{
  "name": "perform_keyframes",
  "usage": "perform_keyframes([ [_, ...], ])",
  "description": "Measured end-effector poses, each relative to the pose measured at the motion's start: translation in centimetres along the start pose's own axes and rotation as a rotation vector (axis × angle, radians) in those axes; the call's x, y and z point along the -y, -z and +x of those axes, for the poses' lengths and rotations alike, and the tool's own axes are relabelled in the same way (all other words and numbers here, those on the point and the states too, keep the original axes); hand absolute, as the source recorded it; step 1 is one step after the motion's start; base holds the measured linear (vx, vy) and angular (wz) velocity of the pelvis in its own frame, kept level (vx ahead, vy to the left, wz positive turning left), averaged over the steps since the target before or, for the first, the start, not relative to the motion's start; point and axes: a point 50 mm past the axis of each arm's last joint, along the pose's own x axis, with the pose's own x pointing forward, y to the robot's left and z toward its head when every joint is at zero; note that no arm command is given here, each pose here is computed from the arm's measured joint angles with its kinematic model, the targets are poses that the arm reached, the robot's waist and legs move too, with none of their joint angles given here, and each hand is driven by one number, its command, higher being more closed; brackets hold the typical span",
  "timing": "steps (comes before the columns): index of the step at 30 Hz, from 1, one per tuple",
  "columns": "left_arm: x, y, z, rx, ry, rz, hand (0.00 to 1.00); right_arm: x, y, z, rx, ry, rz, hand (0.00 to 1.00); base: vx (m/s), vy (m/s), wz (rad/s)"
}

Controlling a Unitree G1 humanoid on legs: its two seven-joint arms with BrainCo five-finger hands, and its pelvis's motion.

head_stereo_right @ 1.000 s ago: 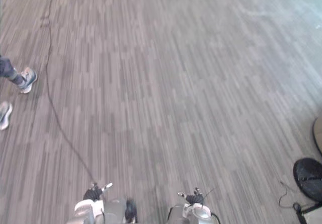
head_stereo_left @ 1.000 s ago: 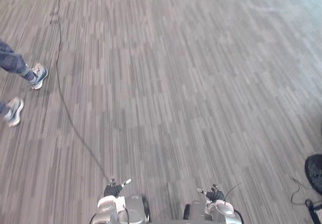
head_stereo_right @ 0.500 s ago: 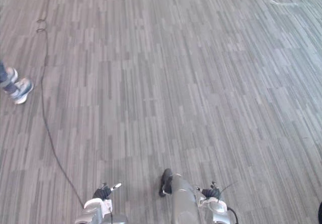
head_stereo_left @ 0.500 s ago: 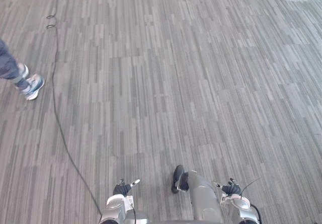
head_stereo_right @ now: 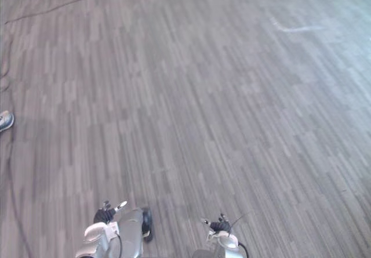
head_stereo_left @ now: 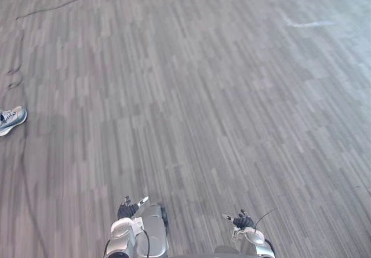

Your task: Pick up cushions and gather them together orderly.

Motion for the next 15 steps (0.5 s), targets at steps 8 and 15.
perform_keyframes([
  [8, 1.8, 0.9, 0.1, -0.067, 0.069, 0.07, 0.0, 0.7, -1.3, 0.1, 0.06, 0.004, -0.027, 0.0, 0.56, -0.018, -0.56],
  [15, 3.0, 2.1, -0.4, -0.106, 0.096, 0.061, 0.0, 3.2, -1.7, 0.6, 0.038, 0.069, 0.007, 0.0, 0.64, -0.173, -0.31],
])
